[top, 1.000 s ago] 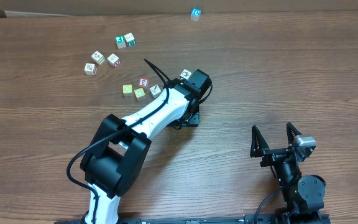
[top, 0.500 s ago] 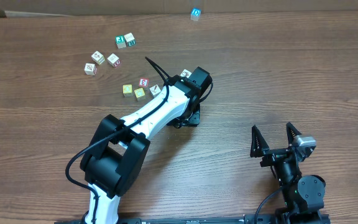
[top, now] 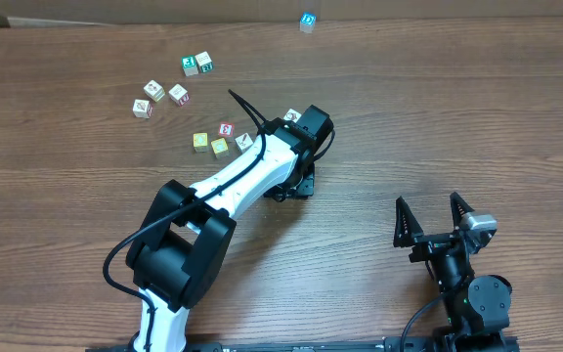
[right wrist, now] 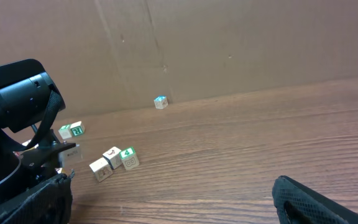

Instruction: Form a tower

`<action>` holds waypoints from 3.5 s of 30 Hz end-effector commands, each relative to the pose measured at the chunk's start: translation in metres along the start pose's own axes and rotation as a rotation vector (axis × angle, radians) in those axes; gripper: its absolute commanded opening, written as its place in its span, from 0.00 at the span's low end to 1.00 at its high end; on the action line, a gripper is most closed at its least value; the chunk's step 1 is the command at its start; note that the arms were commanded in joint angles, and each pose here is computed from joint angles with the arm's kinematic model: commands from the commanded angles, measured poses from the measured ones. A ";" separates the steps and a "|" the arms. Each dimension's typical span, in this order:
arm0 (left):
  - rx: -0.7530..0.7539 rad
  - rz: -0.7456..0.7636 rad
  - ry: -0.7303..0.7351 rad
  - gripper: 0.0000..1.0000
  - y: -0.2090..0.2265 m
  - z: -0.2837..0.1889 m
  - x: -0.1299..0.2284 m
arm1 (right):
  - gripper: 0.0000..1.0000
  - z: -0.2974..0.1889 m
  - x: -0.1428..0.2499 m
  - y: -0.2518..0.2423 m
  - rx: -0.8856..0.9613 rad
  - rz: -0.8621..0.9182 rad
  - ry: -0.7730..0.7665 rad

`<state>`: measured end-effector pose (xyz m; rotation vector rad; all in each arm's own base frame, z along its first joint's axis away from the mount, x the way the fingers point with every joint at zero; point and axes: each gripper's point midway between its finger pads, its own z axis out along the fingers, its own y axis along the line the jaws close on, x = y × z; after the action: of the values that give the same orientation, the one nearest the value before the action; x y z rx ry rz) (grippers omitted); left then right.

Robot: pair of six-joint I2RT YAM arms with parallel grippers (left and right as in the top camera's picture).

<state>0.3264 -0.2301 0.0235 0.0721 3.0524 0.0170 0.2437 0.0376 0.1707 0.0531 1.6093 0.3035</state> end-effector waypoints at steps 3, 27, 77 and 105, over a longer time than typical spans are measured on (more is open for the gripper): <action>0.027 0.009 -0.028 0.37 -0.003 -0.011 -0.009 | 1.00 0.000 0.001 -0.001 0.000 0.005 -0.007; 0.045 -0.025 -0.010 0.46 0.000 -0.027 -0.016 | 1.00 0.000 0.001 -0.001 0.000 0.005 -0.007; 0.060 -0.119 -0.005 0.25 -0.003 -0.027 -0.016 | 1.00 0.000 0.001 -0.001 0.000 0.005 -0.007; 0.018 -0.164 -0.040 0.25 0.006 -0.029 -0.024 | 1.00 0.000 0.001 -0.001 0.000 0.005 -0.007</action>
<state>0.3375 -0.2261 0.0424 -0.1482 3.0547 -0.0146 0.2436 0.0377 0.1706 0.0529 1.6097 0.3038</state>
